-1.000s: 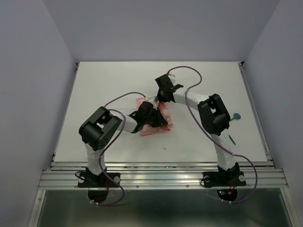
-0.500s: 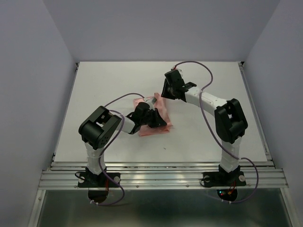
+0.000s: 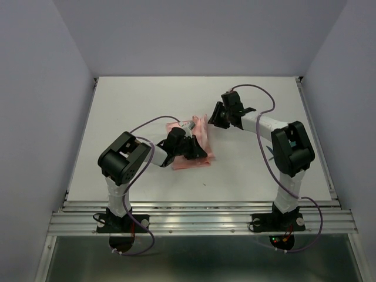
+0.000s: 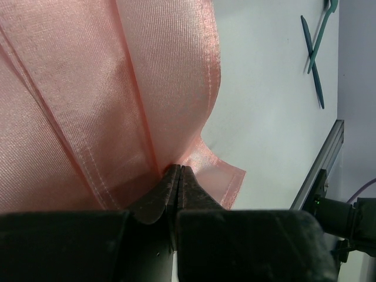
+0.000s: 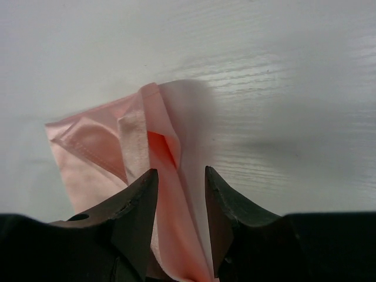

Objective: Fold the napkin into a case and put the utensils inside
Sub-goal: Fold the lower triangle-folded napkin at the center of the board.

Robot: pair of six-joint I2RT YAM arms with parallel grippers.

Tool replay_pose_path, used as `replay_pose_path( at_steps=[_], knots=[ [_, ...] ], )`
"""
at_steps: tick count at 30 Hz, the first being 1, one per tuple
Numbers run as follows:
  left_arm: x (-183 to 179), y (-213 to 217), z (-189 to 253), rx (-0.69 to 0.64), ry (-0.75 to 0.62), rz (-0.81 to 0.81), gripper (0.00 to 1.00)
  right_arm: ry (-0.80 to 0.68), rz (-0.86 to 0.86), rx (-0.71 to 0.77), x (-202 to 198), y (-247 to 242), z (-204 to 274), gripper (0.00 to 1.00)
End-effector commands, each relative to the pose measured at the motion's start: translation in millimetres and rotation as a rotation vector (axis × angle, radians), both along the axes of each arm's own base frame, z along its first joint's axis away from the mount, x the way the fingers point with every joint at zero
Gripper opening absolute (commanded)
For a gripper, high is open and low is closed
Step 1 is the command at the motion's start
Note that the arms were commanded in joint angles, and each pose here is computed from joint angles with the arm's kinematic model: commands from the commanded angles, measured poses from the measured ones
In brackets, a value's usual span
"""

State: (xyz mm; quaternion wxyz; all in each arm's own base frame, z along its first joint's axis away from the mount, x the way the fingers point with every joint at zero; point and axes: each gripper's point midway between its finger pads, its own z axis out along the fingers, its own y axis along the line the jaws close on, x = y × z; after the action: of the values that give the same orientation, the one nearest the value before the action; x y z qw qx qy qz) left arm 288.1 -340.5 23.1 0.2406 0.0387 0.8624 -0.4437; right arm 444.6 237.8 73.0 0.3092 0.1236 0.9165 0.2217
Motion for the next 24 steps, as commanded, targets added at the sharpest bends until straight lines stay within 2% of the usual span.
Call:
replay_pose_path(
  at_steps=[1, 3, 9, 16, 24],
  knots=[
    [-15, 13, -28, 0.073, 0.053, -0.019, 0.05, -0.097, 0.070, 0.115, 14, 26, 35, 0.44],
    [-15, 13, -29, 0.073, 0.055, -0.020, 0.05, -0.098, 0.065, 0.119, 19, 27, 35, 0.44],
    [-16, 13, -27, 0.070, 0.053, -0.025, 0.05, -0.072, -0.056, 0.094, 33, 9, 17, 0.33],
    [-16, 12, -28, 0.067, 0.055, -0.034, 0.05, -0.053, -0.005, 0.144, 34, 19, 14, 0.41],
    [-17, 11, -25, 0.063, 0.051, -0.041, 0.05, -0.039, 0.075, 0.191, 29, 33, 11, 0.30]
  ],
)
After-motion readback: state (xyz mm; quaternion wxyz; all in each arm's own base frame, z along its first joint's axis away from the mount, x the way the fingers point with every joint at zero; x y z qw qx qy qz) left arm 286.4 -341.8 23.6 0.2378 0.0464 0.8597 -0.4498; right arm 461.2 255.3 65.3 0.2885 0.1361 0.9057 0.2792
